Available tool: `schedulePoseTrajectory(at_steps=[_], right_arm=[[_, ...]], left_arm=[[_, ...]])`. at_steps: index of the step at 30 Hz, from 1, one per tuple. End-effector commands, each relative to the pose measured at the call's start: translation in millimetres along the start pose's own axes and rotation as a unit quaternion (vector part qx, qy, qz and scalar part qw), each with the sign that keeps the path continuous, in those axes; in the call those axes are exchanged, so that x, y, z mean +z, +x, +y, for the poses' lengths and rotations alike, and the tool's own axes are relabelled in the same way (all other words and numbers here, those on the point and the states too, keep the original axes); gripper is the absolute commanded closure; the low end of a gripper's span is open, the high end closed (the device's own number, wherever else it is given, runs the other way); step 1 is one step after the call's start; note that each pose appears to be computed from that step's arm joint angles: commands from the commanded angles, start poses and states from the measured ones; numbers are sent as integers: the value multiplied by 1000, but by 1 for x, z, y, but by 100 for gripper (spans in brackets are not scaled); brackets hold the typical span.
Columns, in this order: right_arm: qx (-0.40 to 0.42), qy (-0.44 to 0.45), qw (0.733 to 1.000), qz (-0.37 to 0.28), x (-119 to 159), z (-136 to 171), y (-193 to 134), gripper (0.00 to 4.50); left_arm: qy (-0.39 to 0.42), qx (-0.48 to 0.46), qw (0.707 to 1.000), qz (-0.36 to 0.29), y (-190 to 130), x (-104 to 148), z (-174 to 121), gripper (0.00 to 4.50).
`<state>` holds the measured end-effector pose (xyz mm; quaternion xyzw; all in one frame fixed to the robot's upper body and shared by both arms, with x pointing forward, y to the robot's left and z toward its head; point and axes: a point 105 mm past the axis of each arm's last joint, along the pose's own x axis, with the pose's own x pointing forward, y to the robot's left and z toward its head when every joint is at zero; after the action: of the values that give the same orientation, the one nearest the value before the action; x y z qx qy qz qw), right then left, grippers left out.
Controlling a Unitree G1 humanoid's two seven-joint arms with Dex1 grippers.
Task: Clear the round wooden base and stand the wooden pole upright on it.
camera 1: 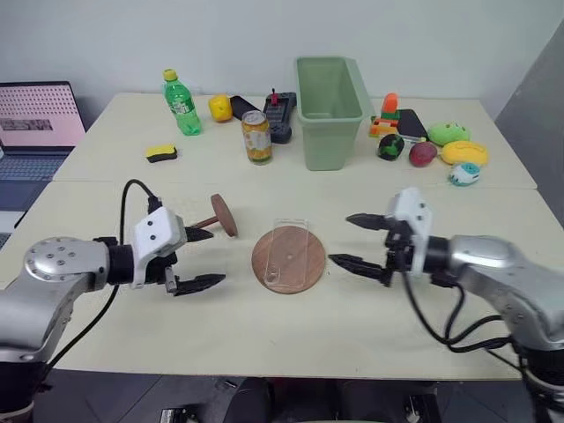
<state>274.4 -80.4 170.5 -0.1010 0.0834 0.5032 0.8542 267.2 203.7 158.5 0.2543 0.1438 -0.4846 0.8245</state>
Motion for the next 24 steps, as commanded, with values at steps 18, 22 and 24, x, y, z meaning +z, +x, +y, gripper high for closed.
schedulePoseTrajectory(at_steps=[18, 22, 24], right_arm=[[-101, 79, 992, 20, -19, -51, 95, 1], [-109, 84, 990, 23, -24, -60, 103, 1], [-111, 89, 990, 22, -25, -64, 105, 19]], left_arm=[[32, 3, 999, -23, 12, 12, 6, 0], [33, 4, 999, -26, 13, 14, 7, 0], [34, 4, 999, -27, 12, 15, 8, 0]])
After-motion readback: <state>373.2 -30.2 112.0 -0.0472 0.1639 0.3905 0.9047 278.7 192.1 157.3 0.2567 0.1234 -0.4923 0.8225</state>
